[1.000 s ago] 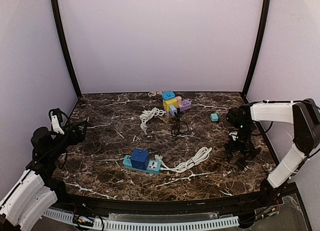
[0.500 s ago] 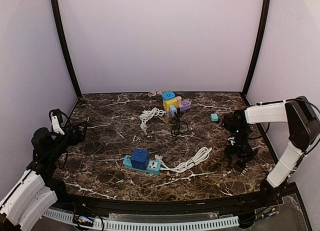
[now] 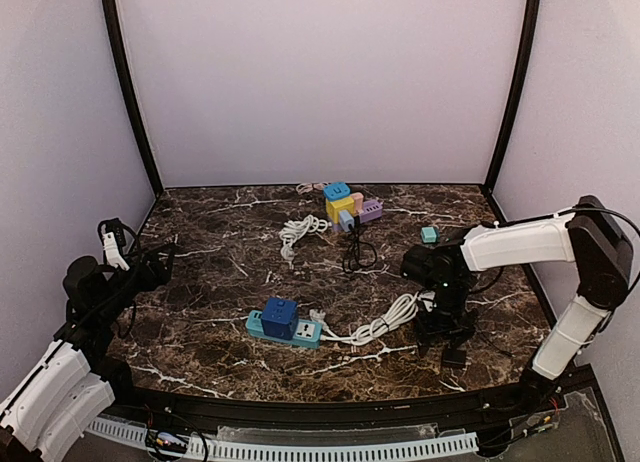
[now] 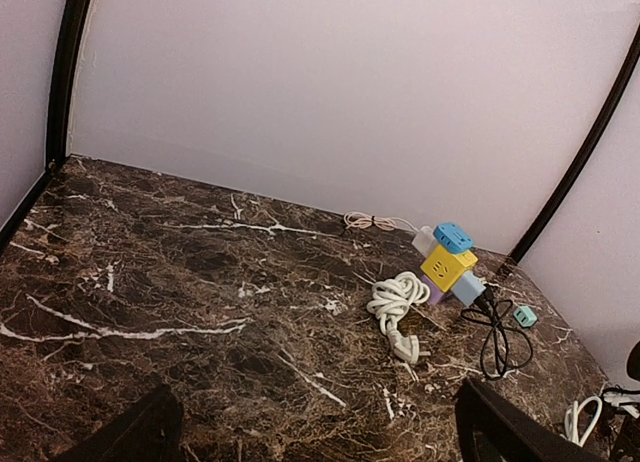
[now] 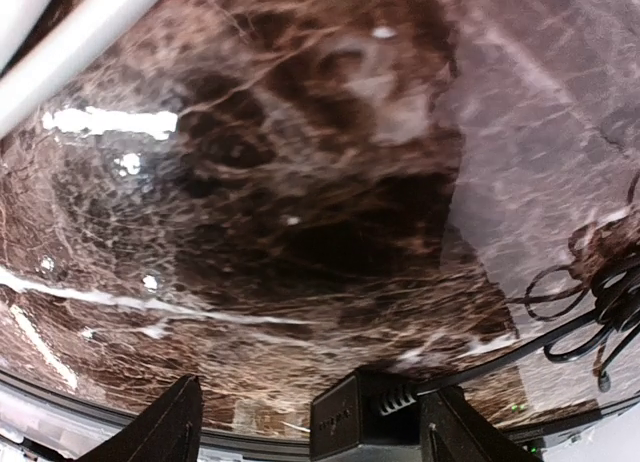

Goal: Insert the plug
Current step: Move the plug to the center of the board.

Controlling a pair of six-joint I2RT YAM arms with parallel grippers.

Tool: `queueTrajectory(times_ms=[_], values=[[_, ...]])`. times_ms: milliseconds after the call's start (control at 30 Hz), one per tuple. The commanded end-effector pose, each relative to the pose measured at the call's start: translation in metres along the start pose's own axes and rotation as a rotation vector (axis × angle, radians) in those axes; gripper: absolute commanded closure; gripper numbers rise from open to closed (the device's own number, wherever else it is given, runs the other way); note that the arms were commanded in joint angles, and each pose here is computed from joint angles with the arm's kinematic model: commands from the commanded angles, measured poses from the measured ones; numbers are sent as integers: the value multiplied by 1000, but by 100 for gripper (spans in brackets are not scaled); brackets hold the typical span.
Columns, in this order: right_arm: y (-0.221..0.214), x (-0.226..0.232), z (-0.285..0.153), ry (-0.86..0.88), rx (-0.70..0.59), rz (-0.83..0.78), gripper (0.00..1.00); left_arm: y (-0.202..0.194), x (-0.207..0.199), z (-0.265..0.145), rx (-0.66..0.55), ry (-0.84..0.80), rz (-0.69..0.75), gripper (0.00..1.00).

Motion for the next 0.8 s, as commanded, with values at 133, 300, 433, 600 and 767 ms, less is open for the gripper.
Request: queueTrajectory(times_ms=[133, 300, 433, 600, 767], values=[[-22, 5, 2, -96, 42, 36, 20, -1, 0, -1, -12, -19, -9, 4], [-29, -4, -7, -168, -13, 73, 6, -2, 0, 0, -10, -22, -11, 4], [-29, 1, -3, -117, -51, -7, 8, -1, -1, -1, -10, -28, -11, 4], [-32, -2, 19, -113, -21, -24, 9, 1, -3, -2, -22, -42, -6, 3], [-29, 15, 24, -65, -18, -43, 14, -1, -2, -2, -13, -37, -7, 4]])
Point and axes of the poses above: each gripper's point midway between its finger pads, its own z axis out along the fingers, its own x axis along the line the jaws close on, y = z × x, the point moved 8 cm from there along -z, back along the fingers, and after that the axes turned 8 degrees about -z, right-handed, at the moved point
